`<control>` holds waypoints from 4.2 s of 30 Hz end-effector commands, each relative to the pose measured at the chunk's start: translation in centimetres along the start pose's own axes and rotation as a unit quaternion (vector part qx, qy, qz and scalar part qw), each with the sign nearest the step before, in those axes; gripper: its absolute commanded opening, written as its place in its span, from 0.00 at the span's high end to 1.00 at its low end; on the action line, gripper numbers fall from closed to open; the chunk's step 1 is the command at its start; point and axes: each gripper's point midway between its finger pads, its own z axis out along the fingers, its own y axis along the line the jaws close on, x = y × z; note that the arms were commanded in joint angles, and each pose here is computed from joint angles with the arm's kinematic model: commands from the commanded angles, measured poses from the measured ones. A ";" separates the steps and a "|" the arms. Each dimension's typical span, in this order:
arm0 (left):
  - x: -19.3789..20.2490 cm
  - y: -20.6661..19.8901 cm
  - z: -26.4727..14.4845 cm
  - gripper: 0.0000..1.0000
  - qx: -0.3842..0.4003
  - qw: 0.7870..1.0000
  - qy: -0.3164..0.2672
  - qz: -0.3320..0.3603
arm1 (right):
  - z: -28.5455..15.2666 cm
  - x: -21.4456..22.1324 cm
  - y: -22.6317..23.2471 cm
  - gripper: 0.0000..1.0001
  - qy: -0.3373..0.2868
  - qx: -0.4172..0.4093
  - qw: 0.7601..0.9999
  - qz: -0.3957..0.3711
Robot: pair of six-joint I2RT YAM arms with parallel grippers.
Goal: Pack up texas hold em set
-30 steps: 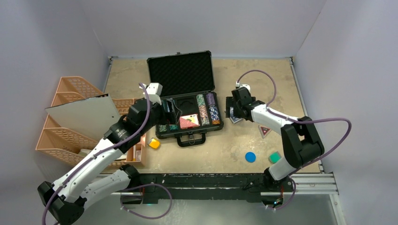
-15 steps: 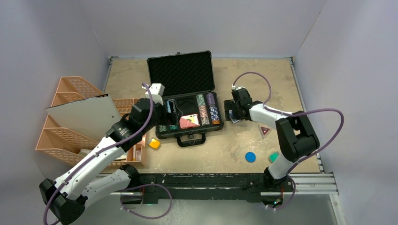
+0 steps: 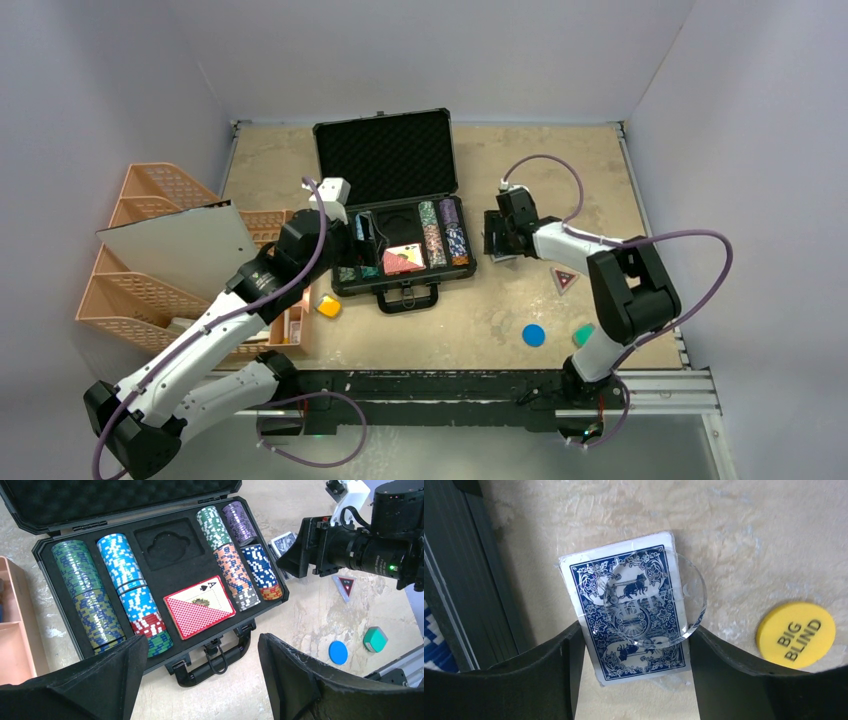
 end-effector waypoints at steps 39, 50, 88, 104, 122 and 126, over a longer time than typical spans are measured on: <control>1.6 -6.1 3.1 0.15 0.134 0.983 0.115 -0.049 | -18.1 -0.4 11.3 0.51 -0.197 -0.427 0.882 -0.010; 0.3 -9.2 1.0 0.15 0.257 0.942 0.179 -0.117 | -20.9 1.4 16.2 0.54 -0.269 -0.503 0.798 -0.196; 6.0 -8.1 3.3 1.00 0.246 0.910 0.233 -0.240 | -21.0 3.9 18.8 0.20 -0.254 -0.521 0.748 -0.322; -2.1 -0.1 9.2 1.00 0.046 0.989 0.058 -0.126 | -23.8 -2.5 17.3 0.01 -0.323 -0.477 0.814 -0.079; -0.5 1.2 17.0 1.00 0.095 0.963 0.127 -0.219 | -23.9 -2.5 15.3 0.02 -0.341 -0.454 0.822 -0.025; 0.5 1.3 17.9 0.99 0.099 0.956 0.146 -0.233 | -23.6 -2.6 15.2 0.01 -0.341 -0.447 0.827 -0.026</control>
